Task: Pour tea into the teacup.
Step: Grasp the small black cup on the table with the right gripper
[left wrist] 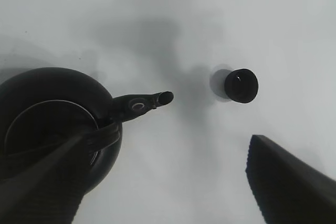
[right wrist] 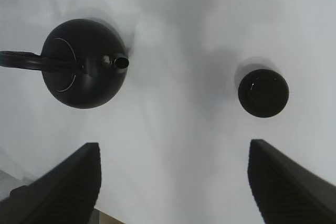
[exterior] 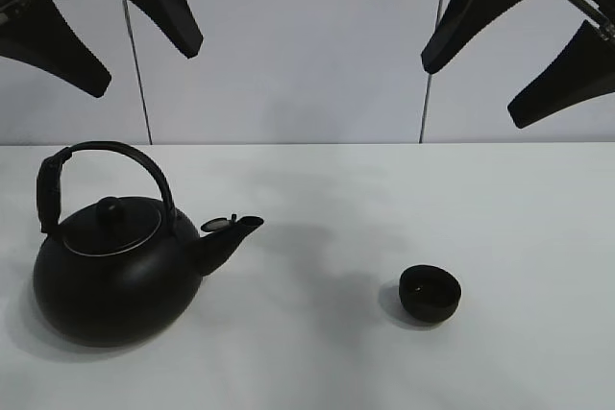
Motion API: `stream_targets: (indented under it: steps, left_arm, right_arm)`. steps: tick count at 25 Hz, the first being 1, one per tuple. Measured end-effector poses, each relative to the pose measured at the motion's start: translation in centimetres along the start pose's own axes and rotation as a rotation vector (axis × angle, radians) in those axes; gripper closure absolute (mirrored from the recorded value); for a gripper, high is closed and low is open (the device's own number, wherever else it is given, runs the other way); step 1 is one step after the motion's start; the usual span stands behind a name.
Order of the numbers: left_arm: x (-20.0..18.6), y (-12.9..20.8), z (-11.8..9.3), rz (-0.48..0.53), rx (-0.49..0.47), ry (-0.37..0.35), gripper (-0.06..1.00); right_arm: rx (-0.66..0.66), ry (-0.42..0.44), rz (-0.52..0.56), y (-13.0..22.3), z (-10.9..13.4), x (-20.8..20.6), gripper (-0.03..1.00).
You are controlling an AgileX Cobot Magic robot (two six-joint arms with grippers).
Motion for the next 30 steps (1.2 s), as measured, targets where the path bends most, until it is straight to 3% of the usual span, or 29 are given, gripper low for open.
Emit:
stream_targets:
  steps: [8, 15, 20, 30]
  left_arm:
    - [0.0, 0.0, 0.0, 0.000, 0.000, 0.000, 0.35]
    - [0.0, 0.0, 0.0, 0.000, 0.000, 0.000, 0.35]
    - [0.0, 0.0, 0.0, 0.000, 0.000, 0.000, 0.35]
    - [0.0, 0.0, 0.0, 0.000, 0.000, 0.000, 0.35]
  right_arm:
    - [-0.085, 0.085, 0.025, 0.1, -0.7, -0.1, 0.43]
    - [-0.217, 0.226, 0.048, -0.4, 1.8, -0.1, 0.43]
    - [-0.263, 0.245, 0.132, -0.2, 2.4, 2.7, 0.43]
    - [-0.239, 0.286, 0.265, -0.2, 0.2, 8.8, 0.32]
Point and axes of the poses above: a point on each arm's last joint axis where the gripper is mounted, x pointing out along that axis toward the gripper, z along the wrist's bending axis when the last joint is at zero, y = z × x, the point moved 2 cm from there along x, pointing out along that axis toward the gripper, and after that the axes turned 9 degrees about -x, right-handed, at the moved point
